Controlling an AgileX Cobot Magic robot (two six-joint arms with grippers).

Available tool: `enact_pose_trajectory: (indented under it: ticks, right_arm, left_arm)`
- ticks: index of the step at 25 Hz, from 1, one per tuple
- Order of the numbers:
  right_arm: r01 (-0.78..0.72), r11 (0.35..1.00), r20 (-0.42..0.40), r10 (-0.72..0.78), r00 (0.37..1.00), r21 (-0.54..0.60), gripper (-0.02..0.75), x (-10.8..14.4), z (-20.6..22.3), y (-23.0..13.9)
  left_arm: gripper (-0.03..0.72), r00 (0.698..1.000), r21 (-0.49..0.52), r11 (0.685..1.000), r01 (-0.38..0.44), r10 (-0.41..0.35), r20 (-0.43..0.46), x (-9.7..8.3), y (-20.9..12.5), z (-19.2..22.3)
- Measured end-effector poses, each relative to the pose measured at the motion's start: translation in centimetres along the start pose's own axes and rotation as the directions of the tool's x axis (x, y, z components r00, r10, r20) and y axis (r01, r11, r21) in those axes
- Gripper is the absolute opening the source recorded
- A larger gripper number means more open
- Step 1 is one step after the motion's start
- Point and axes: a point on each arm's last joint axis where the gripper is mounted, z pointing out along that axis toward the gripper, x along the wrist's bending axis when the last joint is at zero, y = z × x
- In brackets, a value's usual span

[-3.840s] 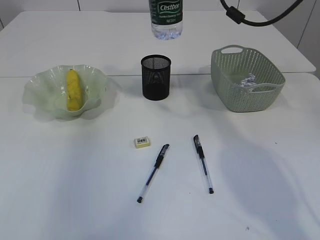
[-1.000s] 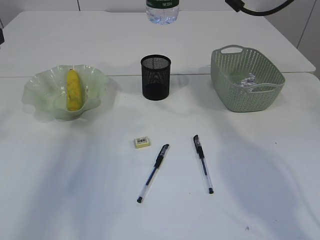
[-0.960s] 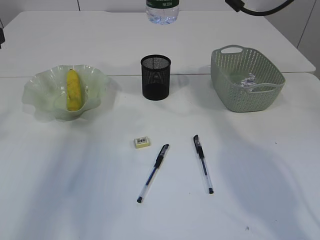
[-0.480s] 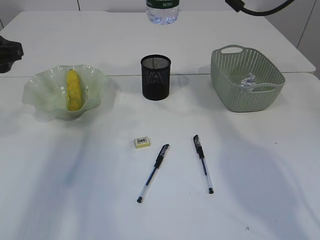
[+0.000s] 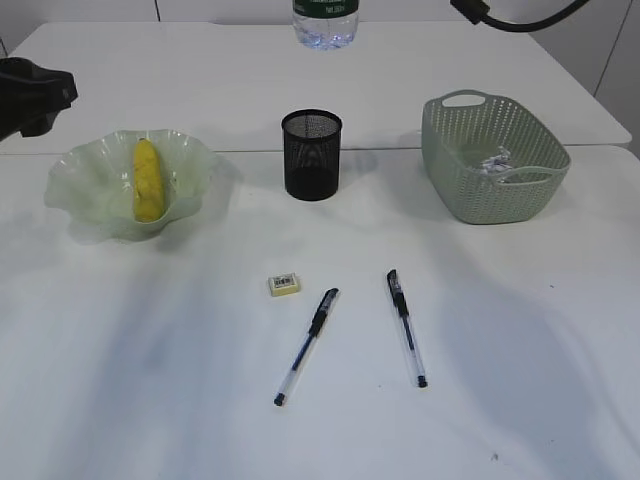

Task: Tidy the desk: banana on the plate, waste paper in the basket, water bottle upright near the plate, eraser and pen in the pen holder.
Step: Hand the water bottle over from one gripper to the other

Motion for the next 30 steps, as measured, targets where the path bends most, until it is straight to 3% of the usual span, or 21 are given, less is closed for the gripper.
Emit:
enact_pose_trajectory:
  ticks: [10, 17, 23, 27, 30]
  right_arm:
    - [0.0, 1.0, 0.0, 0.0, 1.0, 0.0, 0.344, 0.0, 0.0, 0.0]
    - [0.001, 1.0, 0.0, -0.001, 1.0, 0.002, 0.344, 0.0, 0.0, 0.0]
    - [0.001, 1.0, 0.0, -0.001, 1.0, 0.002, 0.344, 0.0, 0.0, 0.0]
    - [0.001, 1.0, 0.0, -0.001, 1.0, 0.002, 0.344, 0.0, 0.0, 0.0]
    - [0.001, 1.0, 0.0, -0.001, 1.0, 0.002, 0.344, 0.0, 0.0, 0.0]
  left_arm:
    - [0.36, 1.0, -0.014, 1.0, 0.002, -0.002, 0.002, 0.0, 0.1, 0.0]
    - [0.356, 1.0, 0.087, 0.996, -0.001, 0.002, -0.01, 0.1, -0.8, 0.0]
    - [0.336, 0.998, 0.089, 0.994, -0.06, 0.059, 0.013, -0.1, -0.8, 0.0]
    - [0.324, 0.993, 0.046, 0.994, -0.096, 0.093, 0.07, -0.6, -0.4, 0.0]
    - [0.321, 0.977, -0.028, 0.992, -0.119, 0.122, 0.173, -1.5, 0.1, -0.1]
